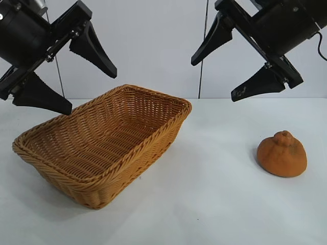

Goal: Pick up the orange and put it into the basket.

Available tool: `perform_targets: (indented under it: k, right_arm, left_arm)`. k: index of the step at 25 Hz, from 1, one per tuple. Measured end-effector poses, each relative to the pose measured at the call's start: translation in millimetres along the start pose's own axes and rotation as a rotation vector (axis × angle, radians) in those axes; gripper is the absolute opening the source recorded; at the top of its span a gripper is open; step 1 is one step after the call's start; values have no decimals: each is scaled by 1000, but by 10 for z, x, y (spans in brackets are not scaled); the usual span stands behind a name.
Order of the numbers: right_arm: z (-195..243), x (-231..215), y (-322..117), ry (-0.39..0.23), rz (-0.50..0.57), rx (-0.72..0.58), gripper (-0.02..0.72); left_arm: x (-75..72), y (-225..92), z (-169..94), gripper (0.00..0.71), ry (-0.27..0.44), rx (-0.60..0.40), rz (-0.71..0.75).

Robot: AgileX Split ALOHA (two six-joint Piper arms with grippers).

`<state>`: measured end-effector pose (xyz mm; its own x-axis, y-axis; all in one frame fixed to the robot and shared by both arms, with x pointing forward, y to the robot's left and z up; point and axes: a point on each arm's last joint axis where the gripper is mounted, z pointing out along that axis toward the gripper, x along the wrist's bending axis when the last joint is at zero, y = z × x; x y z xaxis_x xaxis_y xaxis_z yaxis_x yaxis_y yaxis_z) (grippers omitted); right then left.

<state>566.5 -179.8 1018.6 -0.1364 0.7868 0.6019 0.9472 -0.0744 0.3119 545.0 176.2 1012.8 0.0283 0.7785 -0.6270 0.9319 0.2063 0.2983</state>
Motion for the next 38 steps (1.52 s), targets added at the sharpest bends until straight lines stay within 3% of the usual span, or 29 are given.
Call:
perform_targets:
  k: [31, 35, 38]
  right_arm:
    - [0, 7, -21, 7, 0, 24, 619]
    - [0, 7, -25, 8, -1, 27, 619]
    - [0, 8, -29, 9, -1, 31, 619]
  left_arm:
    - [32, 9, -16, 642, 8, 5, 3]
    - [173, 43, -193, 642, 62, 20, -17]
    - [231, 3, -367, 642, 156, 38, -51]
